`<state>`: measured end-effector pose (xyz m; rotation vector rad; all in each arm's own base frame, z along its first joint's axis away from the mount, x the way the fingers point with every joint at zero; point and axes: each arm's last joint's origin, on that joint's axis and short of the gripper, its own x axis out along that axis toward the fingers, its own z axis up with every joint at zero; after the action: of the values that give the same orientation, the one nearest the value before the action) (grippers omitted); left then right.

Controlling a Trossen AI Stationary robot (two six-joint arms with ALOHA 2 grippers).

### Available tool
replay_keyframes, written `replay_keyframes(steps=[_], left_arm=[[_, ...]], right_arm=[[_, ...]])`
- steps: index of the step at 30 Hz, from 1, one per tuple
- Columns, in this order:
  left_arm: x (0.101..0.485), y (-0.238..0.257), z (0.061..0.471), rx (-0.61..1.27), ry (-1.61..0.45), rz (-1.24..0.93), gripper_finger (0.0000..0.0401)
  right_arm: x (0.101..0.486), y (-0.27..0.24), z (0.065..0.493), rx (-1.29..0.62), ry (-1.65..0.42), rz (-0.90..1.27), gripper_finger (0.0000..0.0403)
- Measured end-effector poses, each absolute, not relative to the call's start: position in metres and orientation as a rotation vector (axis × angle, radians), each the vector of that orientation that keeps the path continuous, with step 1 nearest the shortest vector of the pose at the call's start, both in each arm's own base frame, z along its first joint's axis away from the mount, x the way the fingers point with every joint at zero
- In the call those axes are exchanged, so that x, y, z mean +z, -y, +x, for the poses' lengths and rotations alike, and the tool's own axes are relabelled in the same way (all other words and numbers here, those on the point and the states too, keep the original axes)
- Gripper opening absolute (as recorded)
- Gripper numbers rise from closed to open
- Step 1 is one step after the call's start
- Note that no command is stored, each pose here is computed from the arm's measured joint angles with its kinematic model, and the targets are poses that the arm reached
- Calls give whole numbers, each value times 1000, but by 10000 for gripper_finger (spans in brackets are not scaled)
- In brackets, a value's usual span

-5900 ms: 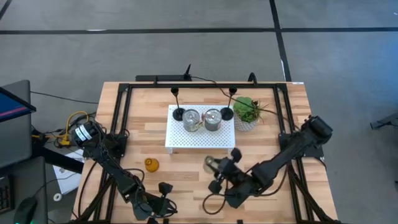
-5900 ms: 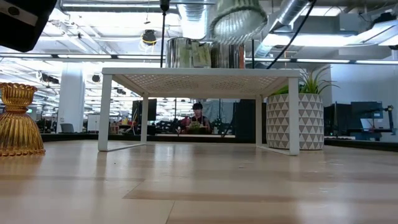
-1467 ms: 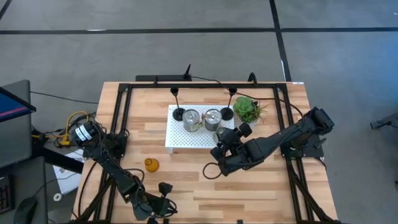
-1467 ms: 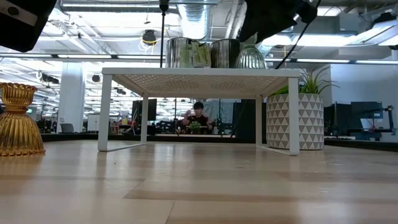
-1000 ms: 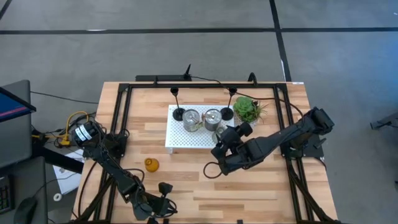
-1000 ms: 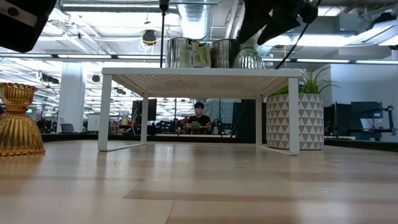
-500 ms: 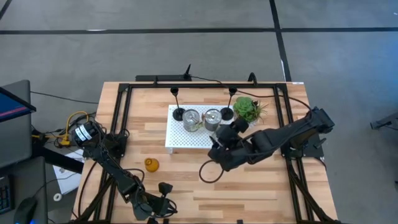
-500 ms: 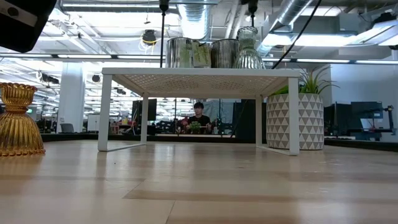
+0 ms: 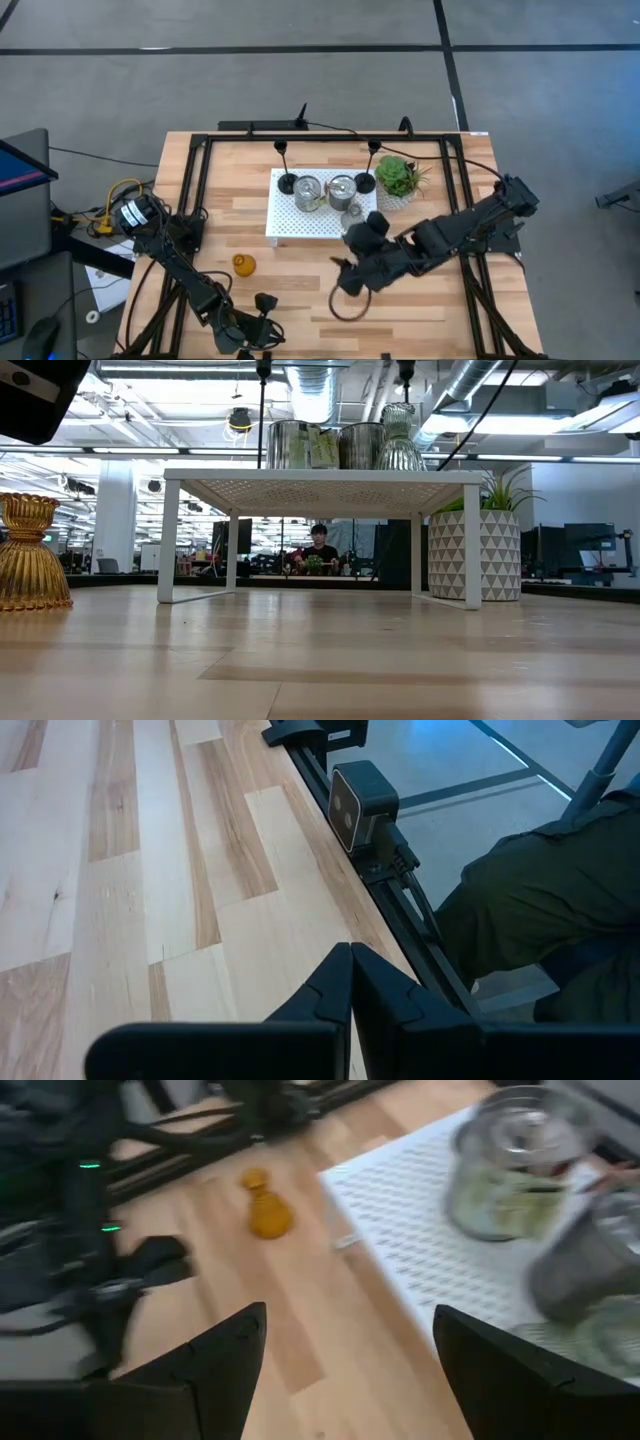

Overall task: Pick & Place candle stick holders
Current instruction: Put the yellow candle holder on the shelf

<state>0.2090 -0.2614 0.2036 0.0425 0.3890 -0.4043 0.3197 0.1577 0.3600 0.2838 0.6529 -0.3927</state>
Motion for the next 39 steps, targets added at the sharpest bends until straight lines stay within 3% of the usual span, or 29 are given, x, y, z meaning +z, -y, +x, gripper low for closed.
replay_keyframes(steps=[7, 15, 21, 25, 31, 39], left_arm=[[207, 262, 207, -415, -379, 46, 6], [248, 250, 195, -439, -279, -39, 6], [279, 242, 156, -529, -272, -44, 5], [292, 230, 122, -447, -311, -73, 4], [290, 212, 93, -323, -403, -153, 4], [265, 214, 92, -242, -574, -185, 4]], right_arm=[[363, -189, 305, -286, -634, 263, 276], [352, -212, 301, -241, -652, 233, 276], [323, -235, 312, -232, -694, 197, 276], [296, -246, 320, -237, -761, 144, 276], [264, -252, 334, -265, -824, 94, 276], [246, -248, 345, -294, -861, 93, 276]])
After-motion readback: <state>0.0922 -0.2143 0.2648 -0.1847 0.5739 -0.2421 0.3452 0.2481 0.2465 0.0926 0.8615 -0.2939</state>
